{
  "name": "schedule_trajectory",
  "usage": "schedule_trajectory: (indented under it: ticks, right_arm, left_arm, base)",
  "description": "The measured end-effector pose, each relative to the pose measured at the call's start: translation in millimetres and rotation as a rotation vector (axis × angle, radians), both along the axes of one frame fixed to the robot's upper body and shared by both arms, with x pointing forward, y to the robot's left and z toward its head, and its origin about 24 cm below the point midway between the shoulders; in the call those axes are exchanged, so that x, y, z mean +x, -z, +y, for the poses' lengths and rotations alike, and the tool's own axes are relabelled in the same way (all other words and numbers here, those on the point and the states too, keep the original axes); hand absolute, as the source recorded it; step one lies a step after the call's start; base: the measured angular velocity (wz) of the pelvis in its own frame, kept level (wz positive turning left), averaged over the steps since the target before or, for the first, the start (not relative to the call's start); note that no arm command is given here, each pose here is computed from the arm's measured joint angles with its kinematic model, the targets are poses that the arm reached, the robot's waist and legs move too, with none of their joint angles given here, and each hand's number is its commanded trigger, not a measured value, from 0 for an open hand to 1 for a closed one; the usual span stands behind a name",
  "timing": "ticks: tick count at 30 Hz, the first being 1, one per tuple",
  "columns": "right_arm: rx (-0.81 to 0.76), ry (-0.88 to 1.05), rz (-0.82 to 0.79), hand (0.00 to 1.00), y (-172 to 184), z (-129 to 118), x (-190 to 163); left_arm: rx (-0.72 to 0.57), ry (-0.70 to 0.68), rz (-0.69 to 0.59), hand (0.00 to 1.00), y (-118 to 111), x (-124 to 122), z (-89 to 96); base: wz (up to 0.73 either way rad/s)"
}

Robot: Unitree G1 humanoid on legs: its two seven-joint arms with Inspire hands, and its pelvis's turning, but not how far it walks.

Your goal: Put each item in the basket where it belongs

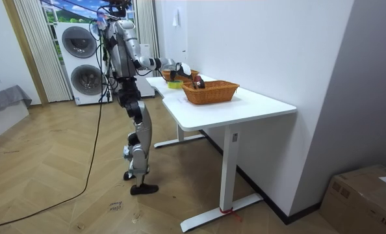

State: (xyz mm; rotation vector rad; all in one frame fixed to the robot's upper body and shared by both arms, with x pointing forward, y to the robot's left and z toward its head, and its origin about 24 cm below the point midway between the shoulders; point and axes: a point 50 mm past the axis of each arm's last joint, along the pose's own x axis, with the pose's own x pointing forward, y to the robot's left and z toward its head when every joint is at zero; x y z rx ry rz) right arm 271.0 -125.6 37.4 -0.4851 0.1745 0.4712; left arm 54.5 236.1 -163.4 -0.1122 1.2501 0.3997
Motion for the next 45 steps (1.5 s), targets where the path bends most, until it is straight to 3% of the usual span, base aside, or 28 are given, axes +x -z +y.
schedule_trajectory:
  ticks: [15, 45]
  right_arm:
    - [-0.046, -0.007, 0.077, 0.0, 19, -1, -3]
    - [-0.163, -0.029, 0.074, 0.0, 22, -4, 1]
  left_arm:
    - [0.004, 0.006, -0.011, 0.0, -1, 5, 1.1]
    - [-0.009, 0.007, -0.01, 0.0, -1, 6, 0.4]
  base:
    - [0.0]
    - [0.01]
